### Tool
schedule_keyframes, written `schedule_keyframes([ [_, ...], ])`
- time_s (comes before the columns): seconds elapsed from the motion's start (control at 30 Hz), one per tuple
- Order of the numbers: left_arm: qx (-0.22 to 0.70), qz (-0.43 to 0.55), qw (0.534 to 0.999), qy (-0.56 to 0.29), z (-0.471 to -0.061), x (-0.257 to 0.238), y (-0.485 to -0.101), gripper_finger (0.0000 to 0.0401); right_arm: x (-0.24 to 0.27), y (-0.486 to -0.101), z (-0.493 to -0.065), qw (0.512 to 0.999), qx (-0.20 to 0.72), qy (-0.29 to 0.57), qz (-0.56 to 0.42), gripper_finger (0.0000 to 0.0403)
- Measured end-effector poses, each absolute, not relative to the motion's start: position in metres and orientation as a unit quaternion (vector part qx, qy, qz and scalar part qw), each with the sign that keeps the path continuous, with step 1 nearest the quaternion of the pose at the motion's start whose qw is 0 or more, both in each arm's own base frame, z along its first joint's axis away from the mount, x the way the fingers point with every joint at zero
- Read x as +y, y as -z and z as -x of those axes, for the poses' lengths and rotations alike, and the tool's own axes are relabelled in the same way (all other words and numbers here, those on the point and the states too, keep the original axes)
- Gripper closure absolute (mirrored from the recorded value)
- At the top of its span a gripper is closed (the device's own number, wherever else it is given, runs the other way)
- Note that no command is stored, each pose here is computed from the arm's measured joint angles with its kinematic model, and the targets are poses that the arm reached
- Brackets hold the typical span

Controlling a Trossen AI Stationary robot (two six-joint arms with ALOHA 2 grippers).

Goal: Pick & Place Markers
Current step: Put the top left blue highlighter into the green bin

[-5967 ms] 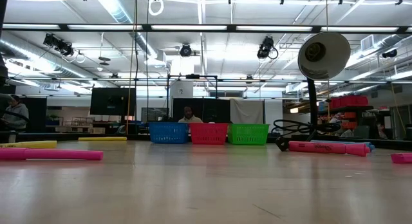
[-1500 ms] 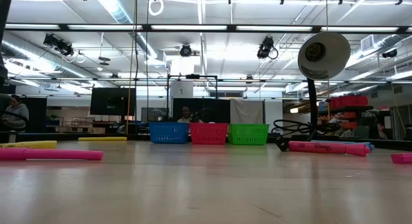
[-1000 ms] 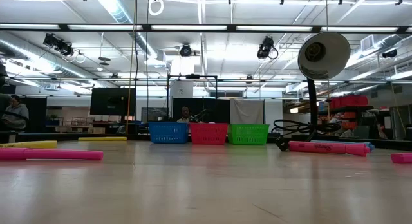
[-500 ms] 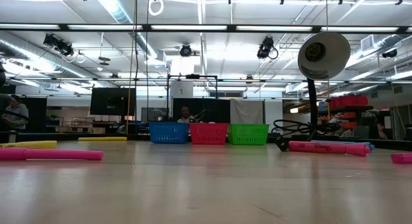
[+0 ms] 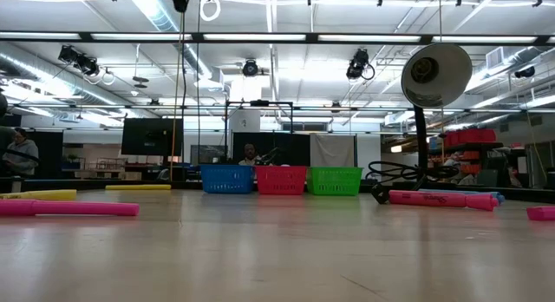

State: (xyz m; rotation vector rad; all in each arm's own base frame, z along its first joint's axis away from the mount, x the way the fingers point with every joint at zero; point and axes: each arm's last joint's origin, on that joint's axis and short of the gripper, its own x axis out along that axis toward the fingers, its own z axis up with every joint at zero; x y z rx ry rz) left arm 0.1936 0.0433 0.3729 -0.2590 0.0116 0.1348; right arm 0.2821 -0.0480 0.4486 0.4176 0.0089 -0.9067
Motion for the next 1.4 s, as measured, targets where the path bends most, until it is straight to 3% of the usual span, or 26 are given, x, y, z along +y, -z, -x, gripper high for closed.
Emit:
schedule_keyframes([
  [0.23, 0.012, 0.143, 0.988, -0.058, -0.191, 0.041, -0.369, 0.0259, -0.066, -0.438, -0.303, 0.856, 0.016, 0.485, -0.178, 0.0368],
  [0.5, 0.039, 0.141, 0.988, -0.054, -0.191, 0.041, -0.364, 0.0259, -0.089, -0.459, -0.340, 0.833, 0.087, 0.530, -0.133, 0.0368],
  [0.7, 0.086, 0.097, 0.990, -0.055, -0.189, 0.041, -0.355, 0.0259, -0.121, -0.459, -0.345, 0.806, 0.143, 0.536, -0.207, 0.0368],
  [1.03, 0.141, 0.083, 0.985, -0.055, -0.187, 0.040, -0.345, 0.0259, -0.160, -0.424, -0.337, 0.733, 0.239, 0.532, -0.350, 0.0368],
  [1.4, 0.141, 0.080, 0.985, -0.055, -0.187, 0.040, -0.345, 0.0259, -0.175, -0.403, -0.339, 0.691, 0.280, 0.540, -0.390, 0.0369],
])
